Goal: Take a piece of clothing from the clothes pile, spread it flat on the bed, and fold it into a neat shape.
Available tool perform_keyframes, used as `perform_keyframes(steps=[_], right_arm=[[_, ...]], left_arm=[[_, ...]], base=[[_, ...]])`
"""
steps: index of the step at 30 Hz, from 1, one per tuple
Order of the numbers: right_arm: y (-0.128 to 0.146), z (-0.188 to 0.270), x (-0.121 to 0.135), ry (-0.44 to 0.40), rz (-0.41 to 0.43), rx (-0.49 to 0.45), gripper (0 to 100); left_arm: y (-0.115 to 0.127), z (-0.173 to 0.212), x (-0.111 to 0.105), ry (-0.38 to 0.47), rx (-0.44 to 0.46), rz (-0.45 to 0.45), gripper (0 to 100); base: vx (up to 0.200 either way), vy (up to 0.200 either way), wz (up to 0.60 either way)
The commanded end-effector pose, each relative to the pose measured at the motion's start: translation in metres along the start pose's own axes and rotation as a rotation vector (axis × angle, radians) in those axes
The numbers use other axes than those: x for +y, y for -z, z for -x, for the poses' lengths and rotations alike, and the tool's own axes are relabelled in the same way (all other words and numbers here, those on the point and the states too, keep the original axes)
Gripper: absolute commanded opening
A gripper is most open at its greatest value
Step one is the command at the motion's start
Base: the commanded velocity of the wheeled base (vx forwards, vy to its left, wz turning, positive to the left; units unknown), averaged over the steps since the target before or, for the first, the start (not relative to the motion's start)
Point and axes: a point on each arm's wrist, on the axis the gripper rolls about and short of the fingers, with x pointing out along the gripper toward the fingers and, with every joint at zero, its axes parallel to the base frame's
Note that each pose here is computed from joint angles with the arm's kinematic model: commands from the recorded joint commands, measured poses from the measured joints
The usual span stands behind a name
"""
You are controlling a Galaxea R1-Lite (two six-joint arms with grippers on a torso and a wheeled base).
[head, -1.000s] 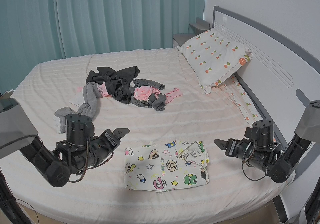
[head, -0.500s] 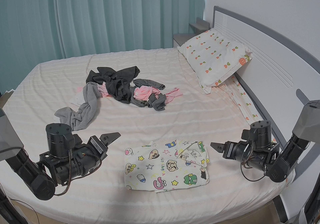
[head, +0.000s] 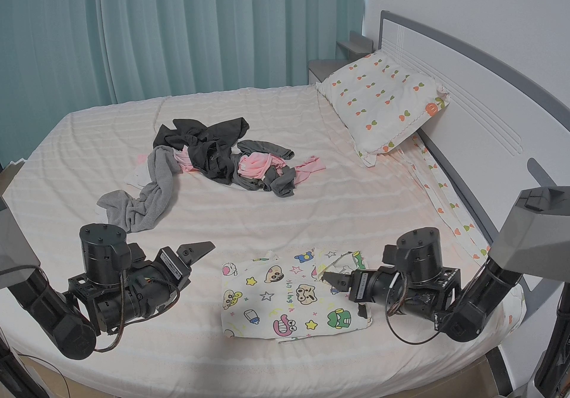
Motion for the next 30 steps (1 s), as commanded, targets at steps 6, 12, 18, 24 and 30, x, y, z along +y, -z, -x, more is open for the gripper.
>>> perform_keyframes(steps=[6,12,18,24,30], right_arm=[[0.008,-0.056,0.019,-0.013,0.021,0.053,100],[0.014,-0.073,0.018,-0.008,0.024,0.057,100],[0.017,-0.078,0.023,-0.012,0.029,0.07,100],[0.015,-0.086,0.028,-0.02,0.023,0.062,100],[0.019,-0.091,0.031,-0.005,0.022,0.101,100]], left_arm=[[-0.002,-0.001,0.001,0.007,-0.006,0.006,100],[-0.002,0.0,0.001,0.01,-0.009,0.01,100],[-0.002,0.0,0.003,0.0,-0.01,0.013,100],[-0.003,-0.001,0.003,-0.001,-0.013,0.008,100],[-0.002,-0.002,0.004,-0.006,-0.009,0.009,100]], base=[[0.0,0.0,0.0],[0.0,0.067,0.0],[0.0,0.2,0.0],[0.0,0.033,0.0],[0.0,0.0,0.0]])
